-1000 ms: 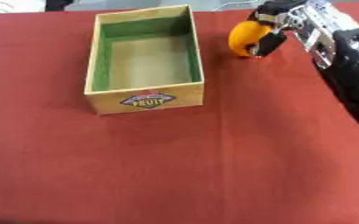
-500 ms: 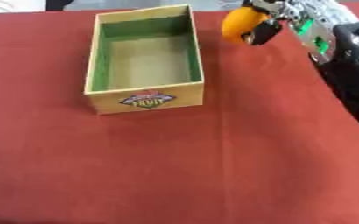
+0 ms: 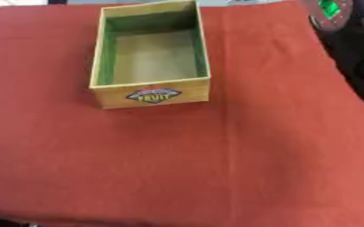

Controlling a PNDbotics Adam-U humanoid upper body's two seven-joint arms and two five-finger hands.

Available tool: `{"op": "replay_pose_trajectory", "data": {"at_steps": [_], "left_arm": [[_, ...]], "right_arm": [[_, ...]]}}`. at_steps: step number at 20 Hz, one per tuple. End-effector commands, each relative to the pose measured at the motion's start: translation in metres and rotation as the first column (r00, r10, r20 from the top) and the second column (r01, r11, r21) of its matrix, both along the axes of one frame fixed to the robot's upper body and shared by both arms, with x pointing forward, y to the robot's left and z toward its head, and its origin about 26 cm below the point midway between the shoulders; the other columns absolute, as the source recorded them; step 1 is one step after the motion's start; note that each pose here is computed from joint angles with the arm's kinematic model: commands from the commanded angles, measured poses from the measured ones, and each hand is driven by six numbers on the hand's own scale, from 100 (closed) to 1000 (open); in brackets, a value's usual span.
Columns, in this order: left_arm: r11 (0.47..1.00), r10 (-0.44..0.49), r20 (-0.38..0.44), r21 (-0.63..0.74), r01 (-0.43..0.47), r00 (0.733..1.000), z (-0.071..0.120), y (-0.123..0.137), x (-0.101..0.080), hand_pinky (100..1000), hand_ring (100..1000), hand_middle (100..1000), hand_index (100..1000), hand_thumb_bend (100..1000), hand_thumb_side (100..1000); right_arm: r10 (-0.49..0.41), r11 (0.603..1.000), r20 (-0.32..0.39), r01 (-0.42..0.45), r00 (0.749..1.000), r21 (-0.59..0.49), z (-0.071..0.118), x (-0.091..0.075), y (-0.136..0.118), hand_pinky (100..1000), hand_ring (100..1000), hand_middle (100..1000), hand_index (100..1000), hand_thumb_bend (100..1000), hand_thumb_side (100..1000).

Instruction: Pick up objects on the table and place them in the box.

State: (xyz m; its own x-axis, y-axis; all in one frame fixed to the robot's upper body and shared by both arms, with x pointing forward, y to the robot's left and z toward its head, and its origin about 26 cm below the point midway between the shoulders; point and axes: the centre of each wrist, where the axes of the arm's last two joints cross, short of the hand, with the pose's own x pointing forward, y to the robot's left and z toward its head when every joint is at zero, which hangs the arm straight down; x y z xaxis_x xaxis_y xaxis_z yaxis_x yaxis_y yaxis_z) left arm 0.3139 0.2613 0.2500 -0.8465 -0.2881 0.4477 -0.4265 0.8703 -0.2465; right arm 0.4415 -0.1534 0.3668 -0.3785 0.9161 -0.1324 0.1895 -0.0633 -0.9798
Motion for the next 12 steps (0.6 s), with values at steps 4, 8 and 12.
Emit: {"op": "replay_pose_trajectory", "data": {"at_steps": [4,8,12], "left_arm": [[1.0,-0.005,0.034,0.013,0.005,0.999,0.008,-0.001,-0.004,544,570,624,736,111,869],[1.0,-0.009,0.037,0.011,0.009,0.999,0.008,-0.002,-0.003,544,570,624,736,110,869],[1.0,-0.012,0.038,0.01,0.012,0.999,0.008,-0.002,-0.003,544,570,624,735,110,868]], "right_arm": [[0.029,0.999,0.073,-0.031,0.997,0.033,0.023,-0.01,0.021,697,702,461,628,100,226],[0.038,0.998,0.044,-0.04,0.998,0.042,0.015,-0.006,0.03,698,701,462,630,100,228],[0.045,0.998,-0.001,-0.045,0.999,0.048,0.004,0.001,0.038,697,702,462,630,100,229]]}}
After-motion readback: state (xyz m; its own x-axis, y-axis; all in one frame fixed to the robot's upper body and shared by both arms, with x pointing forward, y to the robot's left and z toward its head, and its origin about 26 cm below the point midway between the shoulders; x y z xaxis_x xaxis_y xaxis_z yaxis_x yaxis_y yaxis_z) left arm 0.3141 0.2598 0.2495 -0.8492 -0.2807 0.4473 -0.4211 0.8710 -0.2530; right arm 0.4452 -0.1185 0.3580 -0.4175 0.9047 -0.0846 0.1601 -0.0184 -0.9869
